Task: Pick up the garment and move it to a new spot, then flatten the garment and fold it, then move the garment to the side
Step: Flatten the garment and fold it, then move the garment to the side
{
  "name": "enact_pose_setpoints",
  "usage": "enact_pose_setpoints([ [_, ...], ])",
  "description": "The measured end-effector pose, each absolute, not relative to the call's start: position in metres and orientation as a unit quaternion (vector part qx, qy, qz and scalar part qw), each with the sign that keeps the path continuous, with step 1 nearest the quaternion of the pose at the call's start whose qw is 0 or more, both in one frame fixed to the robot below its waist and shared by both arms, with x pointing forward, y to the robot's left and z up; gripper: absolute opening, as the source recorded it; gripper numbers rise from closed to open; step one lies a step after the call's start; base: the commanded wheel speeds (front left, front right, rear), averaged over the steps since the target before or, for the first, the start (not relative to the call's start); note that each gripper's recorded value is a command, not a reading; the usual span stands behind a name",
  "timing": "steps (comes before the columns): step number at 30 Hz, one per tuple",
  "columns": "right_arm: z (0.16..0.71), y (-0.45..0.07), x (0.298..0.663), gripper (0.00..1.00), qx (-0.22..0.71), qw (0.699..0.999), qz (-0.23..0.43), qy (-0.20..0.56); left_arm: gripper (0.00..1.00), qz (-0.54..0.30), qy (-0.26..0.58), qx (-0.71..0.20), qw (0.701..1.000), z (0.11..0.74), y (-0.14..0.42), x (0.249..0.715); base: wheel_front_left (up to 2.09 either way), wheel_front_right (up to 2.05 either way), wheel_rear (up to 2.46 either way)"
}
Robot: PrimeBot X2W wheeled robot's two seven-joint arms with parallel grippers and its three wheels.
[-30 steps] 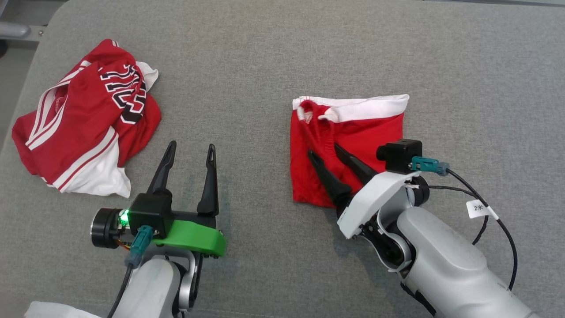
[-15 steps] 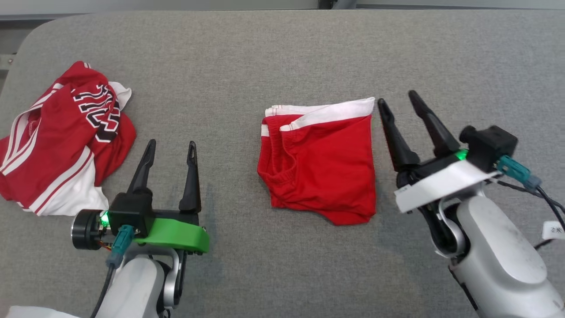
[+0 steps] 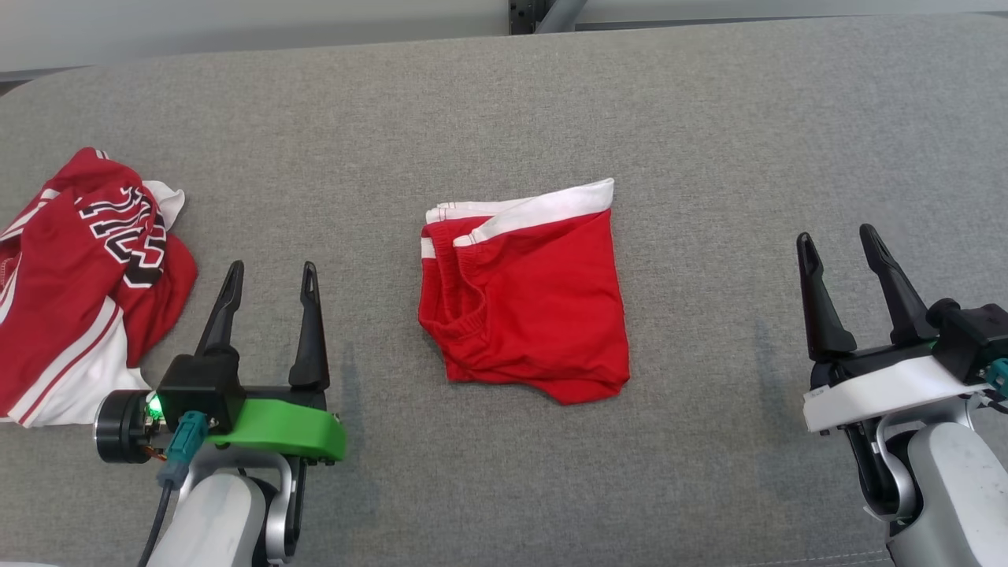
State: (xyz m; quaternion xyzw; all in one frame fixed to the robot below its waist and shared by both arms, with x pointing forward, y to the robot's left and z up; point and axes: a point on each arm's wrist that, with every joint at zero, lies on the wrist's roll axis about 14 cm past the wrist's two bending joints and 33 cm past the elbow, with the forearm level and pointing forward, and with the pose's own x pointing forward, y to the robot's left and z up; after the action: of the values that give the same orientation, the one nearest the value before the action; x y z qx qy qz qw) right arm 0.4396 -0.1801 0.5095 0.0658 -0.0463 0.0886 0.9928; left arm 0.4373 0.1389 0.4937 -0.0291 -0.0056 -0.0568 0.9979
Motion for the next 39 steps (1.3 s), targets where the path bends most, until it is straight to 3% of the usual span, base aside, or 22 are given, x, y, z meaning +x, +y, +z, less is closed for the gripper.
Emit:
enact_pose_setpoints([
  [30, 0.5, -0.156, 0.447, 1.0, 0.067, 0.99, 0.121, -0.032, 1.0, -0.051, 0.002, -0.029, 0.998, 0.492, 0.145, 0.429, 0.0, 0.0, 0.0],
  [39, 0.501, -0.152, 0.423, 1.0, 0.076, 0.99, 0.12, -0.027, 1.0, -0.055, 0.0, -0.031, 0.998, 0.499, 0.146, 0.408, 0.0, 0.0, 0.0],
])
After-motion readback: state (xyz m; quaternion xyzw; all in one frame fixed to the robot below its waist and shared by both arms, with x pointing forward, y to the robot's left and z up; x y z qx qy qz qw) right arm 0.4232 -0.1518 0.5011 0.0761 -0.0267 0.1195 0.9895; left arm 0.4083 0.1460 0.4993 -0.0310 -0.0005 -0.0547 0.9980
